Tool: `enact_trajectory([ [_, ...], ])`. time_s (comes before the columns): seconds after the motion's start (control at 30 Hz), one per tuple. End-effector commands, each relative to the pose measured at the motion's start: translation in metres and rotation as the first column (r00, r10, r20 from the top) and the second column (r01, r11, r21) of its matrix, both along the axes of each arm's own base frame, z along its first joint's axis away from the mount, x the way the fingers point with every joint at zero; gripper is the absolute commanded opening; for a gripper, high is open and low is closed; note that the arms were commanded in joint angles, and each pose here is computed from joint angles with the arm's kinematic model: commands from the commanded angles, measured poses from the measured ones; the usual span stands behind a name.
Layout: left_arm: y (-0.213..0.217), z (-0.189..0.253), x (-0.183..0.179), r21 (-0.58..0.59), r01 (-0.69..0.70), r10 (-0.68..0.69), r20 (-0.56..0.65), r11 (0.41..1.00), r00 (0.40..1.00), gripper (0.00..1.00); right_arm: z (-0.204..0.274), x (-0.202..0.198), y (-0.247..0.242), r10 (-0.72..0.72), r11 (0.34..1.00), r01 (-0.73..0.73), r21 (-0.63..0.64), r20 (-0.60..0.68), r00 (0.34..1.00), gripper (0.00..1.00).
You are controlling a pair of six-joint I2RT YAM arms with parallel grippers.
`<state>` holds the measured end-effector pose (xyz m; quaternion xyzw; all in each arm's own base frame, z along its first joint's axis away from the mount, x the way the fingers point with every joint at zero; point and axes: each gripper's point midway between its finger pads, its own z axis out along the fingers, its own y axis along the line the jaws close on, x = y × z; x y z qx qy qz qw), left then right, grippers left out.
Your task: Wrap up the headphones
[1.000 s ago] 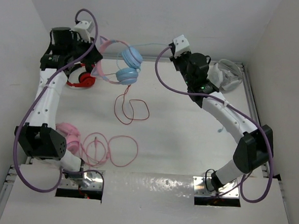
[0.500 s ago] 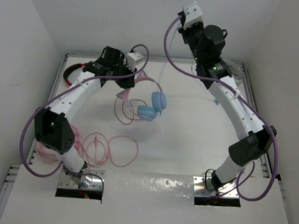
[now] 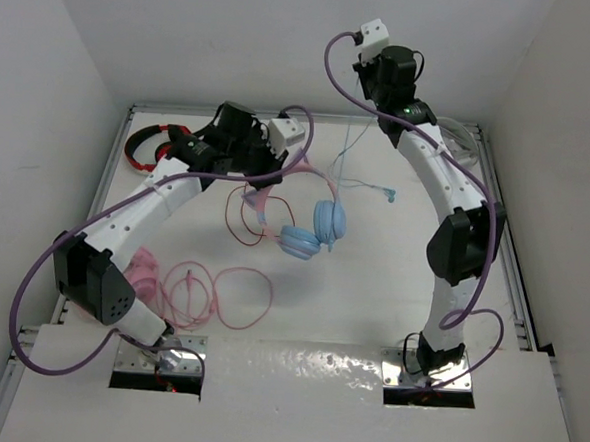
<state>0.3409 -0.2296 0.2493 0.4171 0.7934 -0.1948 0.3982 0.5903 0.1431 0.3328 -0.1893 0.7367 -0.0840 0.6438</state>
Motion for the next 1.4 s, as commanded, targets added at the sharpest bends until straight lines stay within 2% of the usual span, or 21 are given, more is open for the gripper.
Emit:
enact_trajectory([
  [0.0, -0.020, 0.007, -0.012, -0.023, 0.077, -0.077, 0.022, 0.997, 0.997, 0.00, 0.056, -0.006, -0.002, -0.020, 0.997, 0.012, 0.070, 0.113, 0.993, 0.00],
  [0.13, -0.028, 0.005, -0.009, -0.008, 0.068, -0.068, 0.032, 0.998, 0.997, 0.00, 0.054, -0.006, -0.001, -0.016, 0.997, 0.009, 0.073, 0.102, 0.995, 0.00],
  [0.4, -0.027, -0.028, 0.030, 0.089, -0.066, 0.066, 0.004, 0.994, 0.998, 0.00, 0.101, -0.040, 0.007, 0.060, 0.983, -0.092, 0.157, 0.195, 0.979, 0.00],
  [0.6, -0.040, -0.038, 0.037, 0.087, -0.050, 0.052, -0.022, 0.995, 0.998, 0.00, 0.119, -0.063, 0.018, 0.136, 0.964, -0.183, 0.192, 0.237, 0.962, 0.00],
  [0.73, -0.053, -0.030, 0.023, 0.062, 0.014, -0.013, -0.025, 0.998, 1.000, 0.00, 0.115, -0.060, 0.017, 0.125, 0.965, -0.172, 0.198, 0.230, 0.965, 0.00],
  [0.93, -0.076, -0.002, -0.022, 0.005, 0.155, -0.155, 0.002, 0.988, 0.988, 0.00, 0.060, -0.024, 0.015, 0.094, 0.963, -0.116, 0.244, 0.098, 0.991, 0.00],
  [1.07, -0.079, 0.009, -0.033, -0.038, 0.188, -0.189, -0.013, 0.981, 0.982, 0.00, 0.017, -0.007, 0.018, 0.104, 0.945, -0.105, 0.311, 0.019, 0.994, 0.00],
  [1.23, -0.086, 0.021, -0.047, -0.087, 0.255, -0.259, -0.033, 0.963, 0.965, 0.00, -0.031, -0.001, 0.022, 0.103, 0.939, -0.071, 0.337, -0.079, 0.991, 0.00],
  [1.37, -0.085, 0.038, -0.053, -0.119, 0.258, -0.263, -0.026, 0.959, 0.964, 0.00, -0.066, -0.007, 0.019, 0.088, 0.937, -0.037, 0.348, -0.133, 0.987, 0.00],
])
